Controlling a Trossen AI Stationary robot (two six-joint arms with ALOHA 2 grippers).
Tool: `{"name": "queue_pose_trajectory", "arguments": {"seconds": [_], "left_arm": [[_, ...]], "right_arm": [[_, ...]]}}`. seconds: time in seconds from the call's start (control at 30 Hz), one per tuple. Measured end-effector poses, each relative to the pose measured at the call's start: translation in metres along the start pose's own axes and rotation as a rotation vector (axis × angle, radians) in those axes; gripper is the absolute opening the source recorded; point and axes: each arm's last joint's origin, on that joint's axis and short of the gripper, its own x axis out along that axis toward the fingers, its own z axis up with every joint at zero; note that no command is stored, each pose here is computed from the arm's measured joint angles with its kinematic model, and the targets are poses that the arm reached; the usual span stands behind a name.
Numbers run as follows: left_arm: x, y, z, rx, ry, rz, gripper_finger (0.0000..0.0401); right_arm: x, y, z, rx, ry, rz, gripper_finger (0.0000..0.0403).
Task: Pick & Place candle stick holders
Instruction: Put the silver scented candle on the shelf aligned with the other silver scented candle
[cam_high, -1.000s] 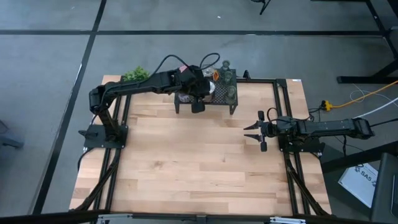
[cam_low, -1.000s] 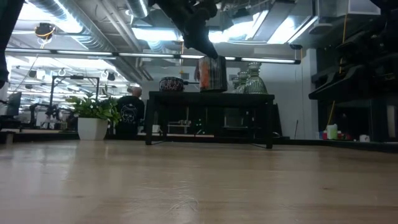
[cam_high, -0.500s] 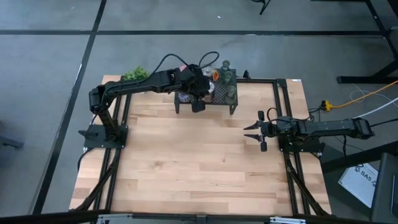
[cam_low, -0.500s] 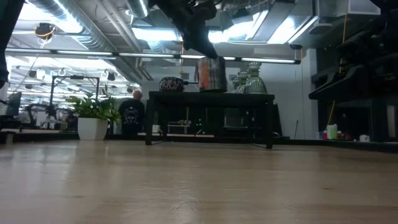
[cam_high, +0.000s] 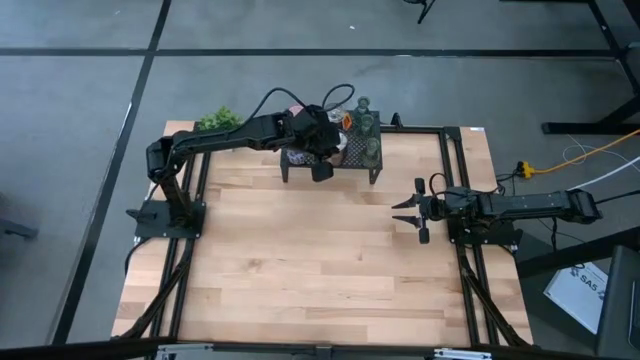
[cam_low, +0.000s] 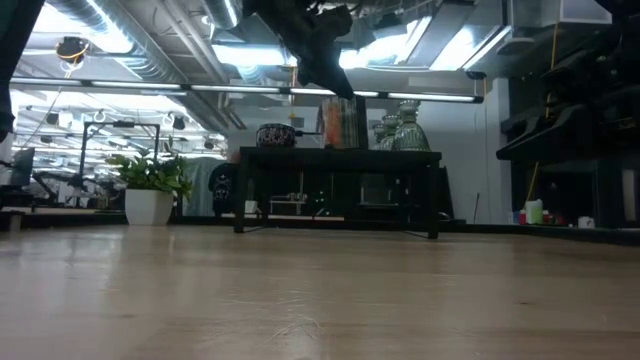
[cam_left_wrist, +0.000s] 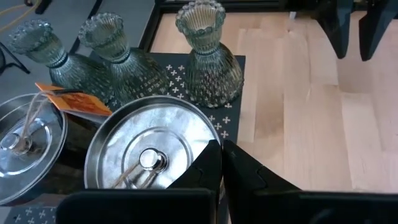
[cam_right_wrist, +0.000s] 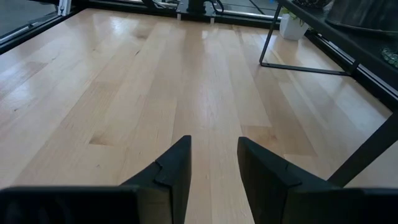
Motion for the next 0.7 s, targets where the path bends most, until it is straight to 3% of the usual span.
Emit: {"name": "queue_pose_trajectory", "arguments": {"seconds": [0.23,0.7], "left_arm": [[0.0004,0.0010,0.0010,0.001,-0.008,0.023,0.0014],[0.0003,0.0028,0.0024,0.011,-0.014,0.083,0.0079]], "right_arm": [[0.0000,0.0000,0.0000,0.000,0.000,-0.001,0.0132],[0.0000,0.0000,0.0000,0.000,0.000,0.000,0.0132]]}}
